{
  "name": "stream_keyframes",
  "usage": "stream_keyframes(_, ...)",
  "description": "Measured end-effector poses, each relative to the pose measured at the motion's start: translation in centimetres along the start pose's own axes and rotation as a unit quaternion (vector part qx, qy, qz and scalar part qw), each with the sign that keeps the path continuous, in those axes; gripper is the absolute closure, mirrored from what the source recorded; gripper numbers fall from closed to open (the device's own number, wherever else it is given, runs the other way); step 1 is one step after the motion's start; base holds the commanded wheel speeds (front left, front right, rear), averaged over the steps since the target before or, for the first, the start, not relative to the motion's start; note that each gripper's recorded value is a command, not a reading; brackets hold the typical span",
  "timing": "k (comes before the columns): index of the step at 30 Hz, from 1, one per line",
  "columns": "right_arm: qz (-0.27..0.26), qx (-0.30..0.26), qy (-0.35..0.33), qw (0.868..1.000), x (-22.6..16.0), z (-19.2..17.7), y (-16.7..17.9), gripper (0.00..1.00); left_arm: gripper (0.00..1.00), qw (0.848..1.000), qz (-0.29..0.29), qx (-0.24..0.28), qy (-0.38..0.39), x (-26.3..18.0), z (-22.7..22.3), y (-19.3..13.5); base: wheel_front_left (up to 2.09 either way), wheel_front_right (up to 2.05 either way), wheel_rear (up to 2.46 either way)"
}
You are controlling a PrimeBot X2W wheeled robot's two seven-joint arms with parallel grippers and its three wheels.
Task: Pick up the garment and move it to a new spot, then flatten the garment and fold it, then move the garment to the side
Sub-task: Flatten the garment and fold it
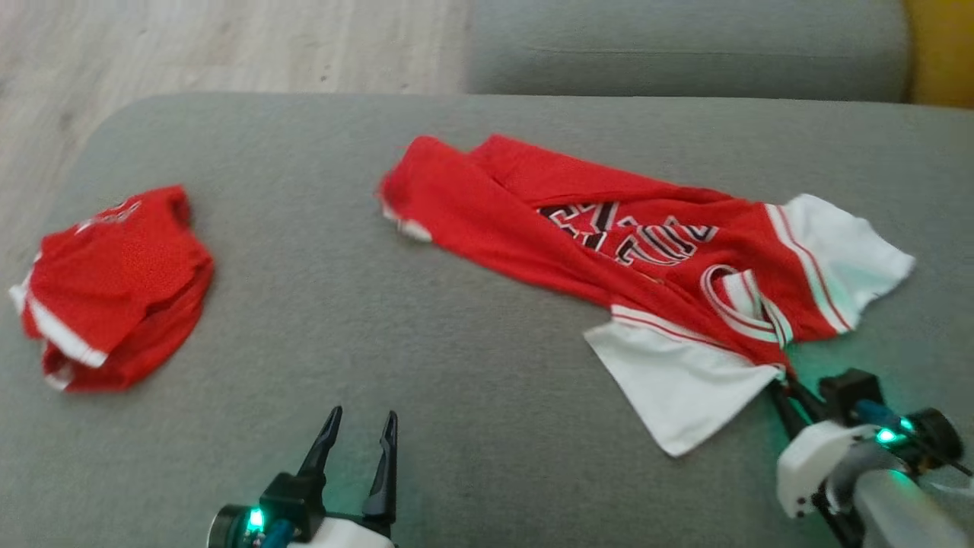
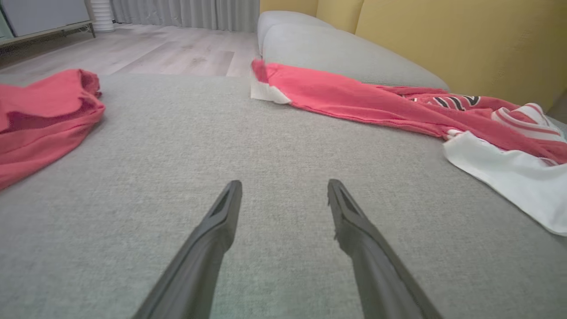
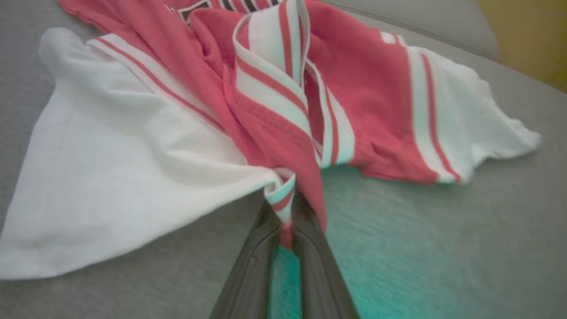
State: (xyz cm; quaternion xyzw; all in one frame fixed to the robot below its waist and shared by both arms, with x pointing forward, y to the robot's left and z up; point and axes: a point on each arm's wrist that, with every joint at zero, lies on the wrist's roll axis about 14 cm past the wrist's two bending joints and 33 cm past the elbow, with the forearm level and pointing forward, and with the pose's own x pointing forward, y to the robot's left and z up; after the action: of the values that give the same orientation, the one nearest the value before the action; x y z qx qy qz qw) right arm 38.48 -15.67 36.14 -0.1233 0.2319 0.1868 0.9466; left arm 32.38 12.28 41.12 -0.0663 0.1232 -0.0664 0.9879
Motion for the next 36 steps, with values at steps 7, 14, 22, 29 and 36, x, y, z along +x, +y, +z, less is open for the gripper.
stream_keyframes(7,-0.053,0.060,-0.005,0.997,-2.5,-1.5,-2.5,0.00,0.00,1.000,-0.029,0.006,-0.001,0.8,0.2,-1.7,0.00,0.00,0.00)
stream_keyframes(14,-0.123,0.094,-0.100,0.983,-3.5,3.6,-7.9,0.00,0.00,1.000,-0.028,0.002,0.002,1.1,0.1,-1.7,0.00,0.00,0.00)
stream_keyframes(22,-0.111,0.136,-0.187,0.967,-2.4,8.4,-5.0,0.00,0.00,1.000,-0.015,0.011,-0.021,4.5,2.5,-0.4,0.00,0.00,0.00)
stream_keyframes(29,-0.093,0.163,-0.198,0.962,-0.9,9.1,-2.6,0.00,0.00,0.997,-0.016,0.044,-0.057,11.9,7.0,0.2,0.00,0.00,0.00)
stream_keyframes(36,-0.082,0.173,-0.173,0.966,0.2,7.4,-1.6,0.00,0.00,0.998,0.005,0.059,-0.018,18.3,6.1,2.1,0.00,0.00,0.00)
